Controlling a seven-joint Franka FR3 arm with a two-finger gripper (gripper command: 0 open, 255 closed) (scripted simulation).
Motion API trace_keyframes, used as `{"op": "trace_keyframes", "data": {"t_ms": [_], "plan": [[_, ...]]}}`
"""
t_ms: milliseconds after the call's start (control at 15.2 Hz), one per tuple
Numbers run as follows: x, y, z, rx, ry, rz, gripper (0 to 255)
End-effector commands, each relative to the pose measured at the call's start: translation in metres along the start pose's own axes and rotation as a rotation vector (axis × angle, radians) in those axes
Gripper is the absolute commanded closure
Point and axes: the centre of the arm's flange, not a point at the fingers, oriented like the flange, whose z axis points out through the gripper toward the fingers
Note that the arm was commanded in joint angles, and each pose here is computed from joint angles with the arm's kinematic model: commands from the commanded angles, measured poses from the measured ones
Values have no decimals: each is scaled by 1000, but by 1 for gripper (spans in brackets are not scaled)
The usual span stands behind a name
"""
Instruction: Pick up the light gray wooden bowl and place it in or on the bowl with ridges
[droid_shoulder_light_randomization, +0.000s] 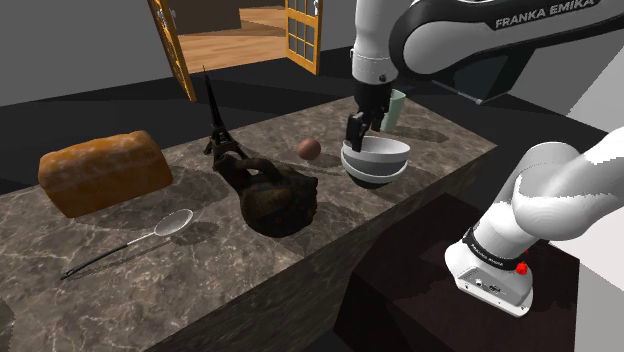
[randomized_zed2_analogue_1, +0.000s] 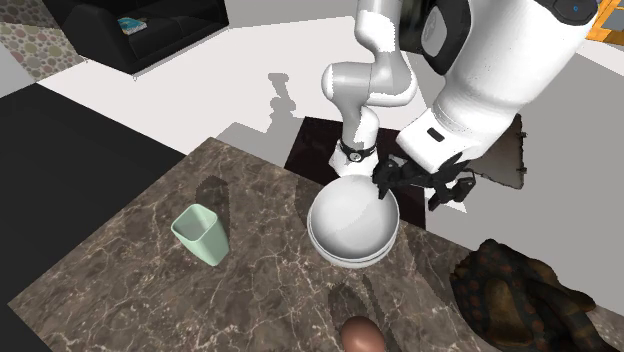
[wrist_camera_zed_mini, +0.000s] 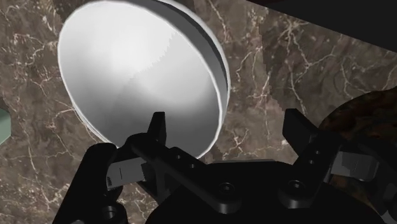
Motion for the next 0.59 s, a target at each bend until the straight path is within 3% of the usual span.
{"op": "trace_keyframes", "data": {"t_ms": [0, 528], "plan": [[-1, 0, -24, 0, -1, 0, 0], [-1, 0, -35, 0, -1, 0, 0]]}}
